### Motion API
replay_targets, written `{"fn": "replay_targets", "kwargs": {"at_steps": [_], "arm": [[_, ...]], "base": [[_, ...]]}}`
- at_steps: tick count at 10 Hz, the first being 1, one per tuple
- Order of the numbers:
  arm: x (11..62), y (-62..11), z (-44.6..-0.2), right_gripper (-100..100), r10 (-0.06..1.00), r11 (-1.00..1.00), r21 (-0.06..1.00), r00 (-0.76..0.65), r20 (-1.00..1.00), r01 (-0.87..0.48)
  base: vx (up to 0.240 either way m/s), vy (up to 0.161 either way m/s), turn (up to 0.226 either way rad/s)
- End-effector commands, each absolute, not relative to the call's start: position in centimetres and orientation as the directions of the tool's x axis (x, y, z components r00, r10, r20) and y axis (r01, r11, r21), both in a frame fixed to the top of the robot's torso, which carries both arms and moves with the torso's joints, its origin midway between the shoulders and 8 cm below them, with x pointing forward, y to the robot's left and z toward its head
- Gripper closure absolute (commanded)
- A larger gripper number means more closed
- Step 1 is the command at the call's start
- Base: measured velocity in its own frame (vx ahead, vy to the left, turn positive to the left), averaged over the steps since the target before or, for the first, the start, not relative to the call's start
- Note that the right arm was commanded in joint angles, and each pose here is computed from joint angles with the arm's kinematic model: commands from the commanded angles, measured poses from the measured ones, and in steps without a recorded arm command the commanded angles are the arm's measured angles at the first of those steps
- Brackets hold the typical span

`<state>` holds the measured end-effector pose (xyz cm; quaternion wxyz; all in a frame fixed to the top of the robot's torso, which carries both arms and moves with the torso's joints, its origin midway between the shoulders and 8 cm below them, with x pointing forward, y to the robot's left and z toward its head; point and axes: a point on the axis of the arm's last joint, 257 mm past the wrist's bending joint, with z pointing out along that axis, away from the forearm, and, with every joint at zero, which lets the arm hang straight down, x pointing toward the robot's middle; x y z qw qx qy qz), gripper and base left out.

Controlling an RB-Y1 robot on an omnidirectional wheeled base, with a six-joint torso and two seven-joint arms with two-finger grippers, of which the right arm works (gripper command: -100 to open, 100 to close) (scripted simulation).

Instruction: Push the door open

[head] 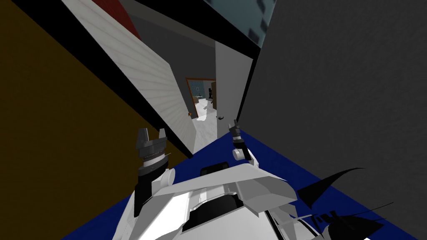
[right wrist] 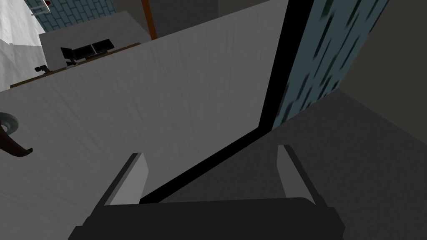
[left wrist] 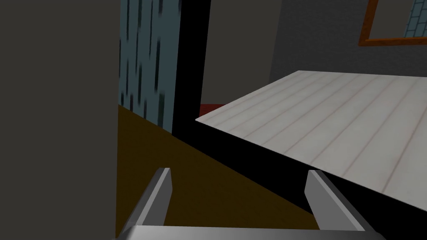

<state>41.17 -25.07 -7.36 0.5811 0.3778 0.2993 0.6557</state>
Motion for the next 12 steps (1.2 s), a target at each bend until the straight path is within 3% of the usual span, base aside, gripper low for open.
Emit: {"fn": "replay_targets", "kwargs": {"at_steps": [1,12], "arm": [[41.7,-24.7,-8.7,-100,0.989,-0.145,0.843,-0.042,0.144,-0.517],[45.0,-23.2,-16.9,-100,0.991,-0.132,0.909,-0.062,0.116,-0.396]], "base": [[0.047,-0.053,0.034],[0.064,-0.073,0.053]]}}
